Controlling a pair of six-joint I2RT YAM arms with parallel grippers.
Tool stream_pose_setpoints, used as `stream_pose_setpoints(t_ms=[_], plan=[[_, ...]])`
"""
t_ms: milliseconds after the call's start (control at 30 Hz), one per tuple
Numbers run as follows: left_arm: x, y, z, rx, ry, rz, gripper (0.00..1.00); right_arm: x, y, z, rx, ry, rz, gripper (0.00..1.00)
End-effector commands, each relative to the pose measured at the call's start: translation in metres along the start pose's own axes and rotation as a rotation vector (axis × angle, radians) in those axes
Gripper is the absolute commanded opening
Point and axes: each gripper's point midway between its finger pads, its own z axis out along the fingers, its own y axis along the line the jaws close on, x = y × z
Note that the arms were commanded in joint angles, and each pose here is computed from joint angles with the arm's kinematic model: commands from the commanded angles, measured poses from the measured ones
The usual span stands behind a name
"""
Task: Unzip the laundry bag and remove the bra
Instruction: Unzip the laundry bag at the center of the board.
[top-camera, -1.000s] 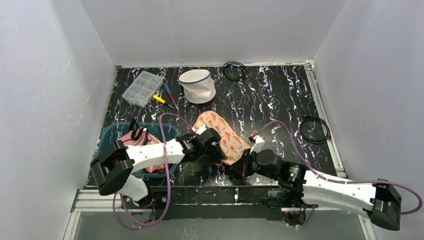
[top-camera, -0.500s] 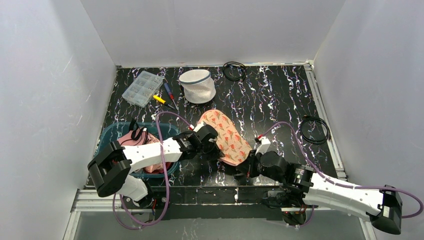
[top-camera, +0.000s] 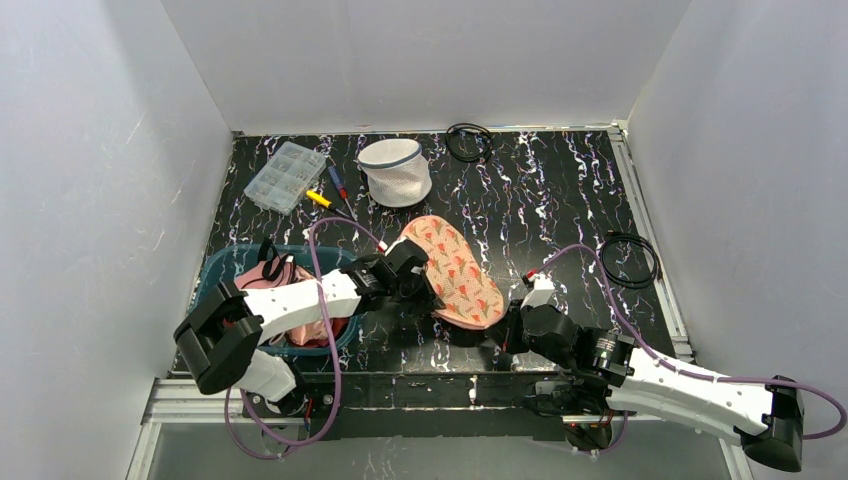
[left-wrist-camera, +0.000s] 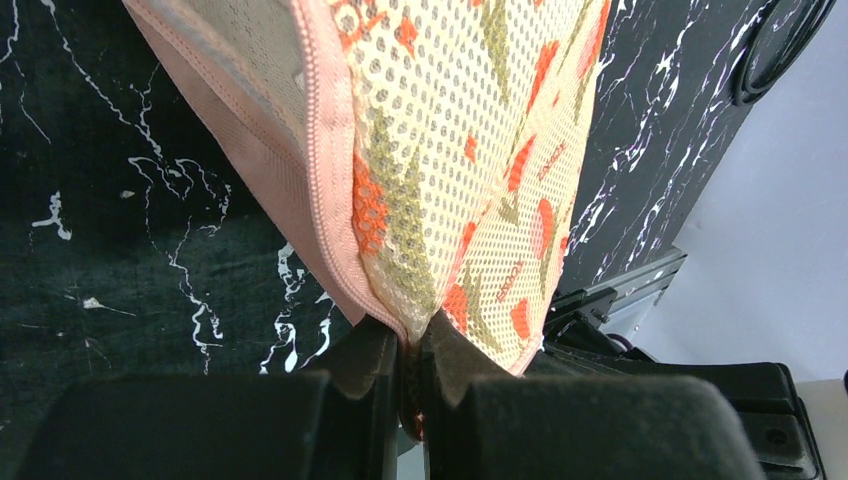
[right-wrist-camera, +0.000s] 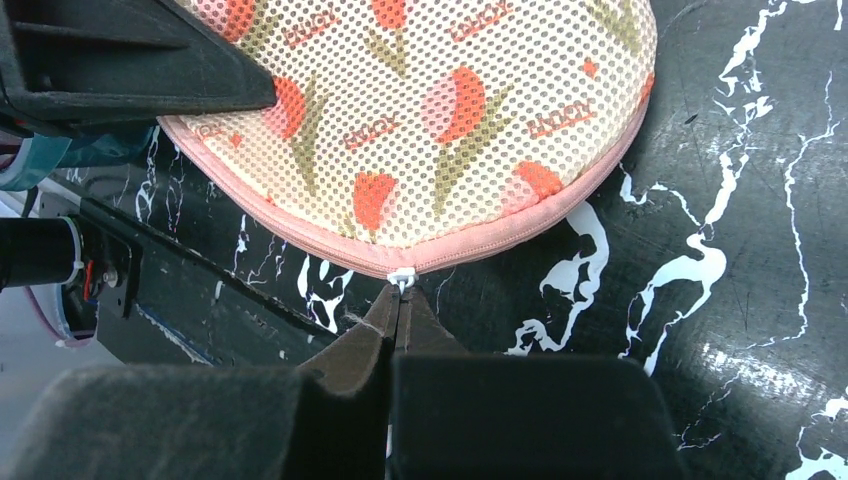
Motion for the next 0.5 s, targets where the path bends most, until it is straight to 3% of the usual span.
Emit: stream_pose_setpoints(t_ms=[0, 100, 167, 267, 333, 467], plan=[[-0.012, -0.002, -0.004, -0.013, 0.001, 0.069, 0.0, -0.011, -0.002, -0.004, 0.032, -0.035, -0.001, 0.01], [-0.013, -0.005, -0.003, -0.015, 0.02, 0.101, 0.01, -0.01, 0.006, -0.002, -0.008, -0.027, -0.008, 0.01], [-0.011, -0.006, -0.005, -0.01, 0.032, 0.118, 0.16, -0.01, 0.013, -0.002, -0.044, -0.026, -0.011, 0.01], [-0.007, -0.004, -0.015, 0.006, 0.039, 0.12, 0.5, -0.011, 0.021, -0.002, -0.08, -0.025, -0.016, 0.01], [-0.004, 0.002, -0.023, 0.012, 0.037, 0.103, 0.66, -0.011, 0.027, -0.001, -0.099, -0.02, -0.024, 0.01], [0.005, 0.012, -0.044, 0.033, 0.025, 0.068, 0.75, -0.013, 0.041, 0.001, -0.144, -0.01, -0.032, 0.01]])
